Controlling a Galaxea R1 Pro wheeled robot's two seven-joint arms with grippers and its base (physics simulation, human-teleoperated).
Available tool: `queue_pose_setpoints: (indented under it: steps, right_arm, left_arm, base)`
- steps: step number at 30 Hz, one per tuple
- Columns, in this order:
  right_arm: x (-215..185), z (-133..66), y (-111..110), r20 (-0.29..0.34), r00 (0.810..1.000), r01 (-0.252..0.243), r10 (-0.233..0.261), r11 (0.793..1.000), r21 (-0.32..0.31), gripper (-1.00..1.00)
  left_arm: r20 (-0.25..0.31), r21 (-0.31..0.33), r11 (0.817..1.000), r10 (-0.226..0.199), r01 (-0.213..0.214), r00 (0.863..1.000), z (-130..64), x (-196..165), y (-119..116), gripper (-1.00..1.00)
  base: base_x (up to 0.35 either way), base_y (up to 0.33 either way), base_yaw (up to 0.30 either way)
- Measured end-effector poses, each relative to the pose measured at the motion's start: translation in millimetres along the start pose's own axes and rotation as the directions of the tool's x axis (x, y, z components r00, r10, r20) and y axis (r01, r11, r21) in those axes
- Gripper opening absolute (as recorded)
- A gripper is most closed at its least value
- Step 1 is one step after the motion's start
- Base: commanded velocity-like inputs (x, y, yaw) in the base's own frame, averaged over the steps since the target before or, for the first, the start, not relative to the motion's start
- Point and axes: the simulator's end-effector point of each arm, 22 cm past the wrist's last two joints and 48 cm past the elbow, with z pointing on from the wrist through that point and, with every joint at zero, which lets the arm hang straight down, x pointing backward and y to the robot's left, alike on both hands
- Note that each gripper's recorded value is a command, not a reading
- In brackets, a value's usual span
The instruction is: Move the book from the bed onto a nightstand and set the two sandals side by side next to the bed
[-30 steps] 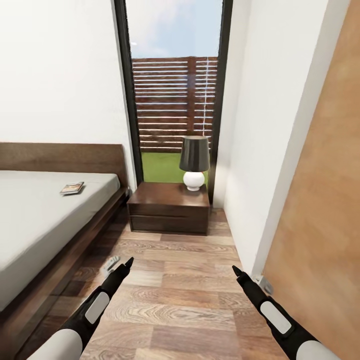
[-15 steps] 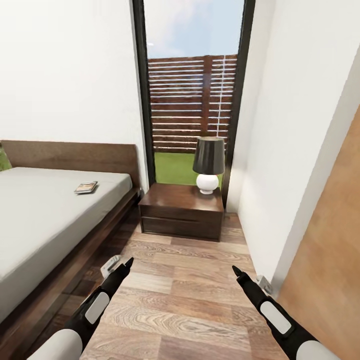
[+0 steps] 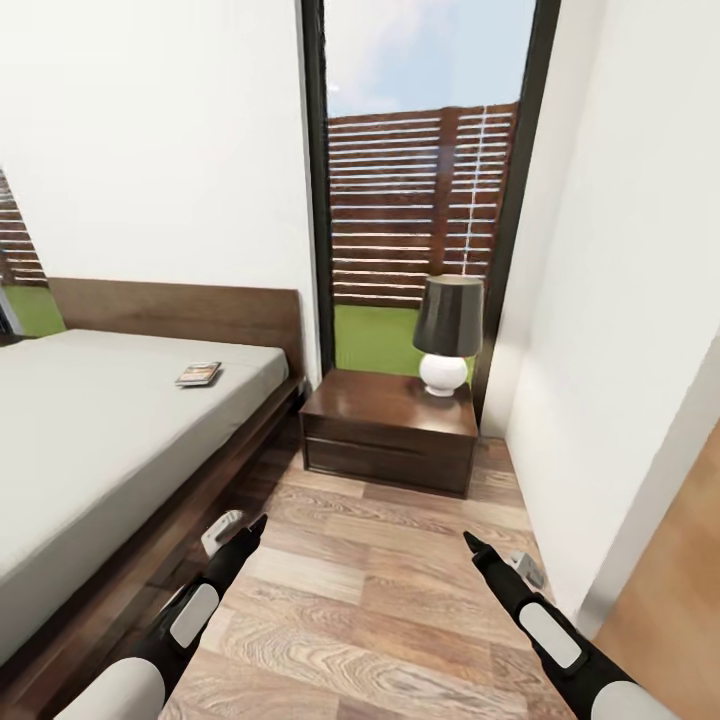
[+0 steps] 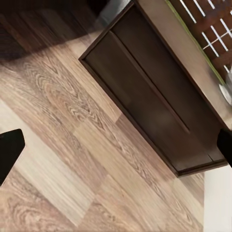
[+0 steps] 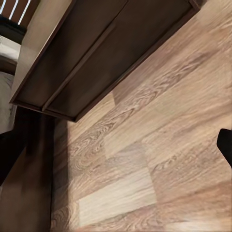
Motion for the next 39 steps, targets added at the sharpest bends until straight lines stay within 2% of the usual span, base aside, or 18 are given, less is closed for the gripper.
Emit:
queue_pose_setpoints:
  steps: [26, 39]
  right_arm:
    - [4.6, 0.6, 3.4, -0.005, 1.000, -0.008, 0.008, 1.000, -0.004, 1.00]
    - [4.6, 0.6, 3.3, -0.005, 1.000, -0.010, 0.010, 1.000, -0.004, 1.00]
  left_arm:
    - [-0.002, 0.001, 1.000, 0.003, -0.003, 1.000, -0.1, 0.9, -0.3, 1.00]
    - [-0.004, 0.002, 1.000, 0.006, -0.006, 1.000, -0.1, 1.8, -0.9, 1.00]
  base:
    - [0.153, 0.000, 0.158]
    - [0.153, 0.000, 0.064]
